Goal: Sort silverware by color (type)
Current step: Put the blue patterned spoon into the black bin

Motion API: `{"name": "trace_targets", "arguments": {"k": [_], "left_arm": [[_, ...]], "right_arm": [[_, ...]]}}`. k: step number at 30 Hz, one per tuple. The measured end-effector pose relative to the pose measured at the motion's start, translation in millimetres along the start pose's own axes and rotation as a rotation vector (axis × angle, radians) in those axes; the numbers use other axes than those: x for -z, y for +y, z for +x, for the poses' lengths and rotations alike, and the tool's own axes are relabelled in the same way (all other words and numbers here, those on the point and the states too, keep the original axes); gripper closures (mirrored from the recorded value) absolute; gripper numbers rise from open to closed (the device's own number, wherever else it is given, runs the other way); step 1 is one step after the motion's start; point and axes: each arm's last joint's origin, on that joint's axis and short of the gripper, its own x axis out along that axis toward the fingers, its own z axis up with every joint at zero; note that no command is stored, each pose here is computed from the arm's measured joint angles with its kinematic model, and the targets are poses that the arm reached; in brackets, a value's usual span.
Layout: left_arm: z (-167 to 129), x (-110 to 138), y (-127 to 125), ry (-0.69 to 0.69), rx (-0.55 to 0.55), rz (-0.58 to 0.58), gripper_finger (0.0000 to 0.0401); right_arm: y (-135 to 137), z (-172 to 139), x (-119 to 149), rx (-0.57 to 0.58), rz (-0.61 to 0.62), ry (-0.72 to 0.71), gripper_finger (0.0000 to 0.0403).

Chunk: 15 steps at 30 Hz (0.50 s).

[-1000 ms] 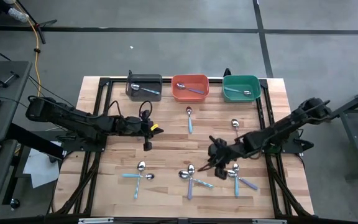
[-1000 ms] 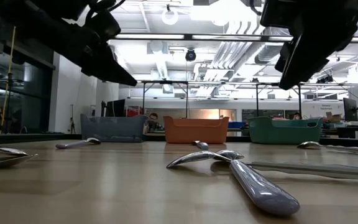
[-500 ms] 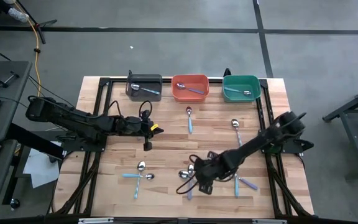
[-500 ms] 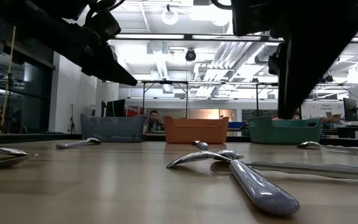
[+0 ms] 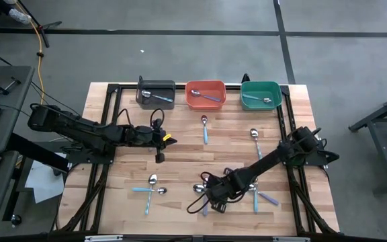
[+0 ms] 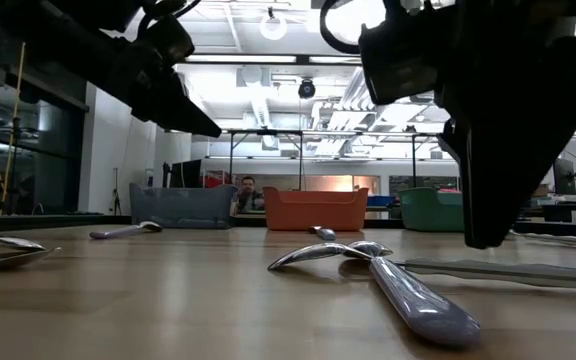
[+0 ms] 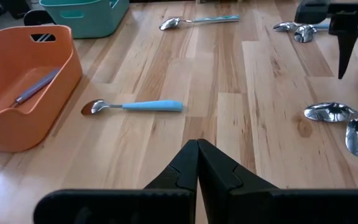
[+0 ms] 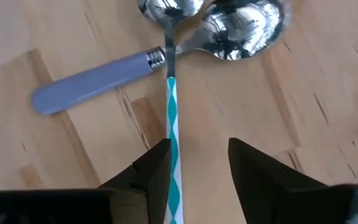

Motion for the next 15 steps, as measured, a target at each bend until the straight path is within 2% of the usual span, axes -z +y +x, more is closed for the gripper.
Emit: {"name": "trace_targets", "arguments": {"k": [15], "left_arm": [[-0.1,-0.1,-0.4,-0.002,0.002,-0.021,0.0401]], "right_arm": [[-6.4,10.6,6.3,-0.025,0.001,0.003,0.0260]]}}
